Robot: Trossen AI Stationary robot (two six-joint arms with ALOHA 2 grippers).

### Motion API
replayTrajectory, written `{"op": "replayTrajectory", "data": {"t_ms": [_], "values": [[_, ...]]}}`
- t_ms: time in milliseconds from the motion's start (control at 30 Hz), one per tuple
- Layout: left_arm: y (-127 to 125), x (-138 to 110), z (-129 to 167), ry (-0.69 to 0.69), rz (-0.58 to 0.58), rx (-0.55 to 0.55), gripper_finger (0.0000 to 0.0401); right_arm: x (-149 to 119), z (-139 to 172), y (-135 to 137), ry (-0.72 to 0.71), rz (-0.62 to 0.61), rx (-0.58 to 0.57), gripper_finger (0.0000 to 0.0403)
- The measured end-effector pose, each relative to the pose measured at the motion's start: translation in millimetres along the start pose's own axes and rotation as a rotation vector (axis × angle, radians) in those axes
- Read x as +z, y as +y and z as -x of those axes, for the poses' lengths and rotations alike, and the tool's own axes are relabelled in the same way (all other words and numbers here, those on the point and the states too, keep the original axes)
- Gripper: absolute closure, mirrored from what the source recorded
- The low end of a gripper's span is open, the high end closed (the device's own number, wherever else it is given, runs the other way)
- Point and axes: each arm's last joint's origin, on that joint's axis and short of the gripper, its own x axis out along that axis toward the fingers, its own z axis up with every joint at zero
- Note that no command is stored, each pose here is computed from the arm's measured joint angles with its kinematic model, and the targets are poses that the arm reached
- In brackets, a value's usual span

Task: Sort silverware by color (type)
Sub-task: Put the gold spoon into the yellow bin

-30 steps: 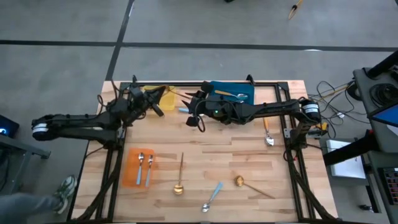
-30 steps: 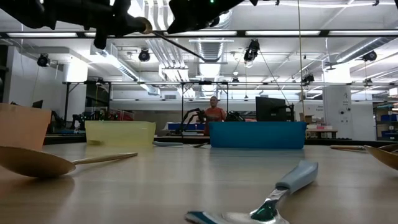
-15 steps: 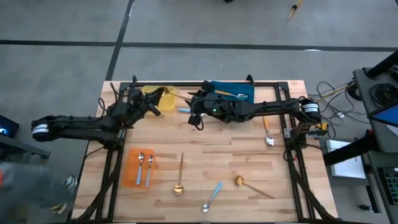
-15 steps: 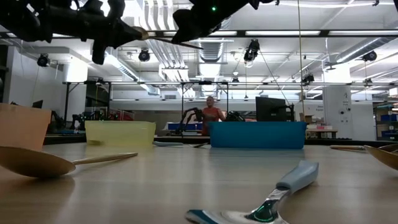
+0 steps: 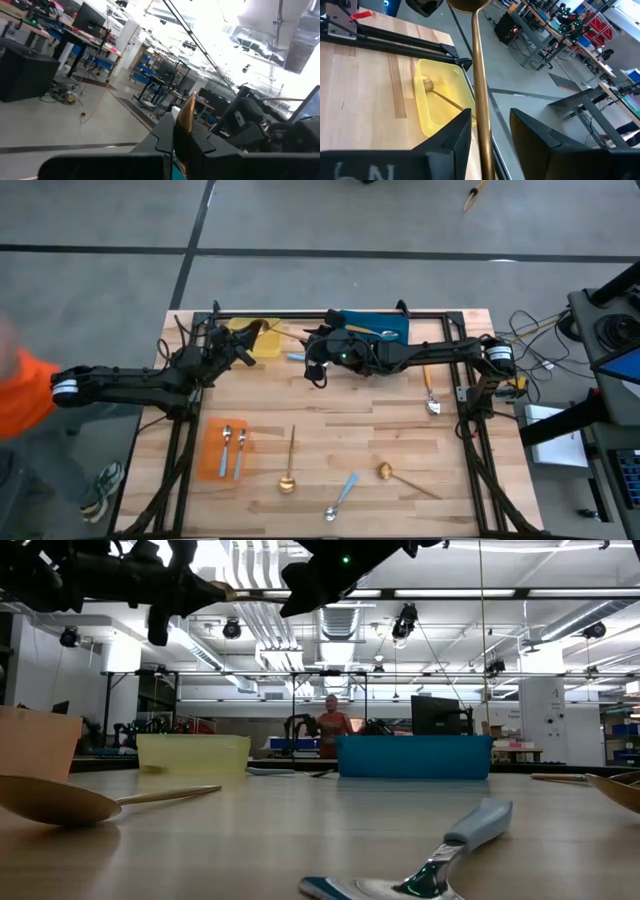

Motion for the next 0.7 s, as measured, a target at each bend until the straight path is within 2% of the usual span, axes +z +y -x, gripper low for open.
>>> {"op": "replayTrajectory", "data": {"t_ms": [167, 333, 700], "values": [[-1.0, -1.5, -1.0, 0.008, 0.015, -0.024, 0.0401, -1.0, -1.1, -1.3, 0.003, 0.004, 0.000, 0.0309], [-0.5, -3.9, -2.2, 0.015, 0.008, -0.017, 0.0399, -1.3, -1.1, -0.3, 0.003, 0.048, 0.011, 0.0383], [0.9, -6.9, -3.0, 0.025, -0.041, 0.011, 0.0377, -2.6, -1.3, -0.1, 0.016, 0.052, 0.014, 0.0393]]}}
